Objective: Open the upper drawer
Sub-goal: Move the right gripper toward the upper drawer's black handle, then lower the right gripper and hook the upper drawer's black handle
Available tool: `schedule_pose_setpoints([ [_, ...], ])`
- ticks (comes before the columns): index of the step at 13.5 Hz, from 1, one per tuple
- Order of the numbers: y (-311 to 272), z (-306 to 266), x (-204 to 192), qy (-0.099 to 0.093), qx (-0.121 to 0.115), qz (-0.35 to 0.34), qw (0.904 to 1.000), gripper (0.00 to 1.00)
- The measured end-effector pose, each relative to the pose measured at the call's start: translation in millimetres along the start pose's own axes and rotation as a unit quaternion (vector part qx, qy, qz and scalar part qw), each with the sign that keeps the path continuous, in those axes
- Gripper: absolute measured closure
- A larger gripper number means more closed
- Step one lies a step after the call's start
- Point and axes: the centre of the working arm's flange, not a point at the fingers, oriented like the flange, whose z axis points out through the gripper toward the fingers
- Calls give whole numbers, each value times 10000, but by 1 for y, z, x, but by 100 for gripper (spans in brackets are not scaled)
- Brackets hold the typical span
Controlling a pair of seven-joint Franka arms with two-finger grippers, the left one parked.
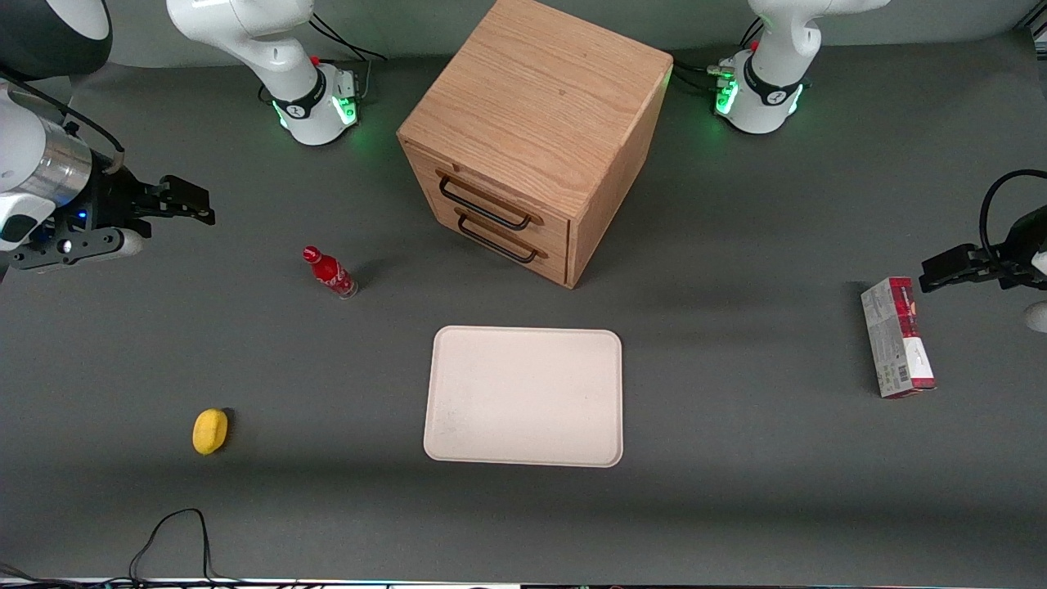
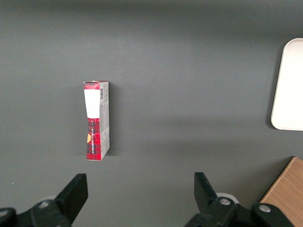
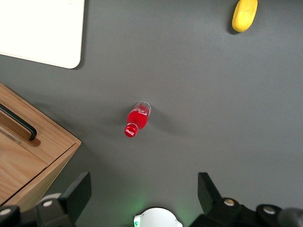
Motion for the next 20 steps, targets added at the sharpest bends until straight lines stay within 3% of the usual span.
schedule_pose_setpoints([
  [3, -5, -7, 3, 83, 20, -47, 10000, 0],
  [5, -40, -7, 16, 103, 26, -357, 9993, 0],
  [9, -180, 26, 39, -108, -150, -1218, 9924, 0],
  [13, -265, 51, 37, -304, 124, -1831, 9825, 0],
  [14, -300, 68, 28, -427, 71, -2104, 9766, 0],
  [17, -341, 97, 23, -544, -13, -2399, 9693, 1],
  [20, -349, 114, 29, -567, -29, -2425, 9685, 0],
])
